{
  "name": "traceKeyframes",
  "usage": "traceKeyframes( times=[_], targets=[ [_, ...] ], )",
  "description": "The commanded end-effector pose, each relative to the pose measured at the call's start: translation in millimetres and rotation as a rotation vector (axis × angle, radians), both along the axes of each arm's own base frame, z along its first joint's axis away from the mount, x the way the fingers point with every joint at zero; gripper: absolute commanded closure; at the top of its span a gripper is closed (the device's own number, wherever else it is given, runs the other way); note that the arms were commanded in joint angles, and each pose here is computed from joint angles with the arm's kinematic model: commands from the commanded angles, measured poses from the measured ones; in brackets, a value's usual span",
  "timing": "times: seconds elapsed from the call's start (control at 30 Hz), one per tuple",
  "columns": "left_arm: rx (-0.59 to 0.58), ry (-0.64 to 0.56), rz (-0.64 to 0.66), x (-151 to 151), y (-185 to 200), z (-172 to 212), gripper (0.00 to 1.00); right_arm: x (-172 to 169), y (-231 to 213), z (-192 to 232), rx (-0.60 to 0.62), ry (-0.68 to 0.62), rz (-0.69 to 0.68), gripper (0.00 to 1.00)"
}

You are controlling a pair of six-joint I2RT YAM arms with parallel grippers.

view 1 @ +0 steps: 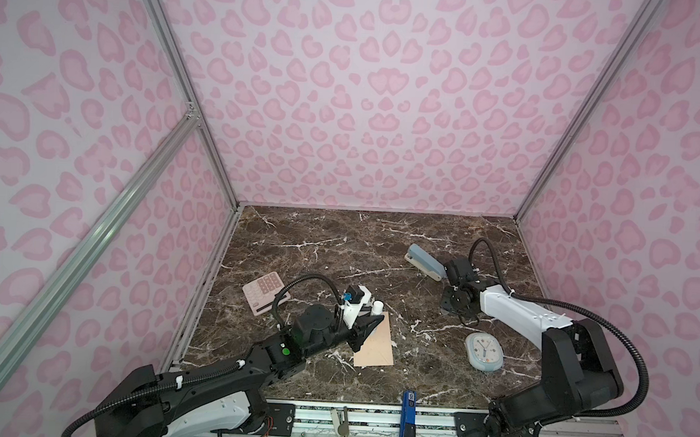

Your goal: Place the letter into the envelope and seal it

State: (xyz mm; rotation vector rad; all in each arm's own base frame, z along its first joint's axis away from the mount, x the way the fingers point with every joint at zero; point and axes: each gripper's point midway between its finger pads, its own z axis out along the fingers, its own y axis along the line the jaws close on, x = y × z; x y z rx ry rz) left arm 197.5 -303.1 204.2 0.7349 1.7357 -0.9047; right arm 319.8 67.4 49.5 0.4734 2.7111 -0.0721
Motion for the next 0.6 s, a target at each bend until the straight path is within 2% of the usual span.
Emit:
traceKeyframes(
  times=[0.0, 0.57],
  targets=[
    [-0.061, -0.044, -0.006, 2.6, -8.3, 20.9, 0.96, -1.0, 4.6, -5.8, 0.027, 0.026, 0.003, 0.58],
    [-0.062, -0.05, -0.008, 2.2, -10.3, 21.9, 0.96, 9.0, 14.8, -1.5, 0.065, 0.034, 0.022, 0.58]
  ],
)
